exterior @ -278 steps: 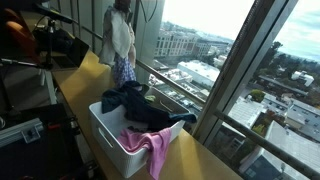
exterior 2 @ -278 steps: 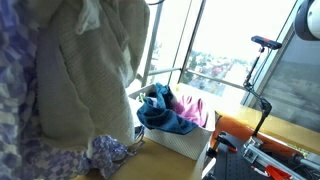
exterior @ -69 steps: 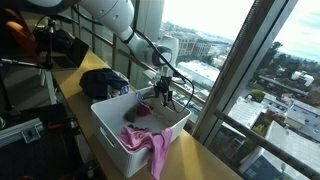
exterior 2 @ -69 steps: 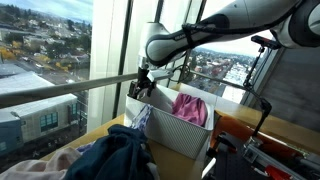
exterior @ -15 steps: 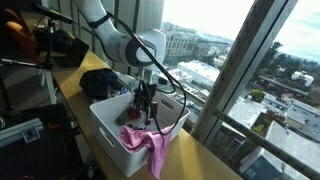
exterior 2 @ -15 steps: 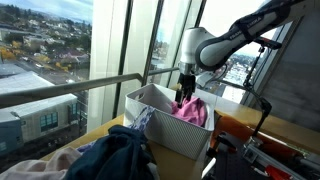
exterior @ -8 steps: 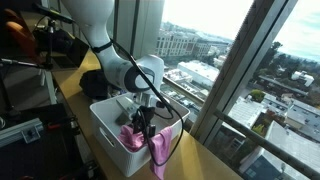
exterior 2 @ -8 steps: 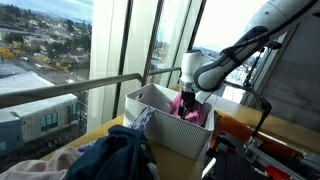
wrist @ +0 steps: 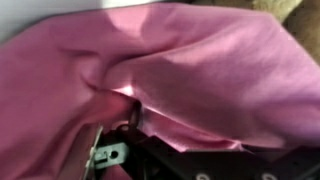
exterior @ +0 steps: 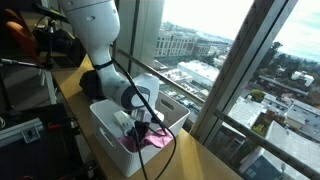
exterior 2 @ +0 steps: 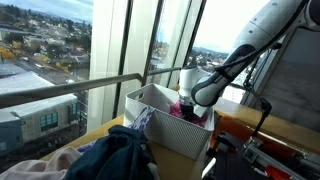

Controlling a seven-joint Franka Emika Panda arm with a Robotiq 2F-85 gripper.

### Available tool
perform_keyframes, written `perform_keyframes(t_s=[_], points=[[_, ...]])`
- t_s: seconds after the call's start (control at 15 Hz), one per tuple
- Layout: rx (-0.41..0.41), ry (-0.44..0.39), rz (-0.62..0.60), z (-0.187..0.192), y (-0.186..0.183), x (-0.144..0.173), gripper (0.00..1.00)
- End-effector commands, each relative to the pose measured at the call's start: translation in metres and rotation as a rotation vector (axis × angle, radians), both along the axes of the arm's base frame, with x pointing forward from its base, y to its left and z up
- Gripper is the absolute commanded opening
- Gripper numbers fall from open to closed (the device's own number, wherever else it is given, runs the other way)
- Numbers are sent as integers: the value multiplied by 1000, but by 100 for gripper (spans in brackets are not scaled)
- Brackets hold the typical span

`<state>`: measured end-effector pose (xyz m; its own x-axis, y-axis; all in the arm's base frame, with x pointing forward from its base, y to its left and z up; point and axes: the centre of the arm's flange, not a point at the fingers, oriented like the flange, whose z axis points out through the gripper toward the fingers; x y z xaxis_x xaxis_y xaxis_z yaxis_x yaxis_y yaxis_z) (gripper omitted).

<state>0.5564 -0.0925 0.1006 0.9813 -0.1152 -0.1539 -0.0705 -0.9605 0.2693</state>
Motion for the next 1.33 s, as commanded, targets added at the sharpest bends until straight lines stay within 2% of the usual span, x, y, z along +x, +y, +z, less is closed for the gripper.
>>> perform_keyframes(t_s=[0.0,0.27,0.47,0.8,1.27], points=[[11,12,-6,-21,1,-1,72],[16,4,-7,-17,3,1,44],[13,0,-10,-13,0,2,34],[16,-24,-15,11,-1,-1,0],[40,-74,9,64,23,0,0]])
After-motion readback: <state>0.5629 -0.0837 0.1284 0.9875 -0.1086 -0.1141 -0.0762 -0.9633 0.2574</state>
